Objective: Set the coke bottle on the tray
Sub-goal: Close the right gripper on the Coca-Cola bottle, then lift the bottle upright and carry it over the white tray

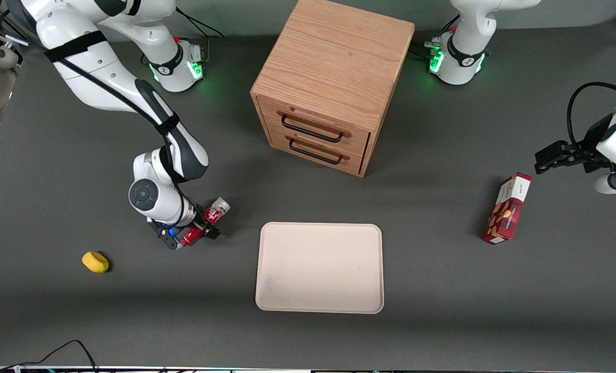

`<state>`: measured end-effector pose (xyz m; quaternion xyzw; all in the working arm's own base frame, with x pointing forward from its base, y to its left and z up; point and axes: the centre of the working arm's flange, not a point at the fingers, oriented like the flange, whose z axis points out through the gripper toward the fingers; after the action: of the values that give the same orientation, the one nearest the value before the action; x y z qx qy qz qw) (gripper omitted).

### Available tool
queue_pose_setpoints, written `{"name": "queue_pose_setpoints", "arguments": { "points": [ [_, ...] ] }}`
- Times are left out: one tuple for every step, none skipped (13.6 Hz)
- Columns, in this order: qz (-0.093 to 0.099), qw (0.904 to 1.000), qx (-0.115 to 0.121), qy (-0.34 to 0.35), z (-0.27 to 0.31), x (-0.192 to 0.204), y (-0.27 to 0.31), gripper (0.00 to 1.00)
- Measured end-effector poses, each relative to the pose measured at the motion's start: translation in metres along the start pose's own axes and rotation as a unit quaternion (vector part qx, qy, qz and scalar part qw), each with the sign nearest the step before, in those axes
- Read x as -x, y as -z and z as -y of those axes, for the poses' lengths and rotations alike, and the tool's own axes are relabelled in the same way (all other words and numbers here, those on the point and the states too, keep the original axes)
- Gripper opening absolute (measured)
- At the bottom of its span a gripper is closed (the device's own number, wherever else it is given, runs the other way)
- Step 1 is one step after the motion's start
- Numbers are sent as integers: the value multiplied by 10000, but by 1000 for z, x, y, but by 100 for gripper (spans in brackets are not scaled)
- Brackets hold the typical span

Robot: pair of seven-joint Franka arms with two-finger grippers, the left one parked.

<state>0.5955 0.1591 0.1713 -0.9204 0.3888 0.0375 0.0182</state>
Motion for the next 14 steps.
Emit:
{"name": "queue_pose_setpoints", "arguments": {
  "points": [
    [3, 10000, 4, -1, 0, 0, -1, 81],
    [3, 10000, 5, -1, 0, 0, -1, 68],
    [1, 10000, 2, 1, 0, 0, -1, 57],
    [3, 10000, 4, 2, 0, 0, -1, 55],
    [4, 10000, 7, 4, 0, 0, -2, 55],
    [2, 10000, 9, 9, 0, 0, -2, 55],
    [1, 10000, 9, 11, 0, 0, -2, 55],
    [-2, 10000, 8, 13, 0, 0, -2, 55],
    [-6, 10000, 4, 16, 1, 0, -2, 55],
    [-13, 10000, -5, 19, 1, 0, -1, 55],
    [-30, 10000, -14, 33, 2, -1, 2, 55],
    [-75, 9999, -17, 82, 4, -1, 9, 55],
    [-126, 9998, 13, 159, 7, -1, 22, 55],
    [-157, 9995, 51, 258, 12, 1, 43, 55]
  ]
}}
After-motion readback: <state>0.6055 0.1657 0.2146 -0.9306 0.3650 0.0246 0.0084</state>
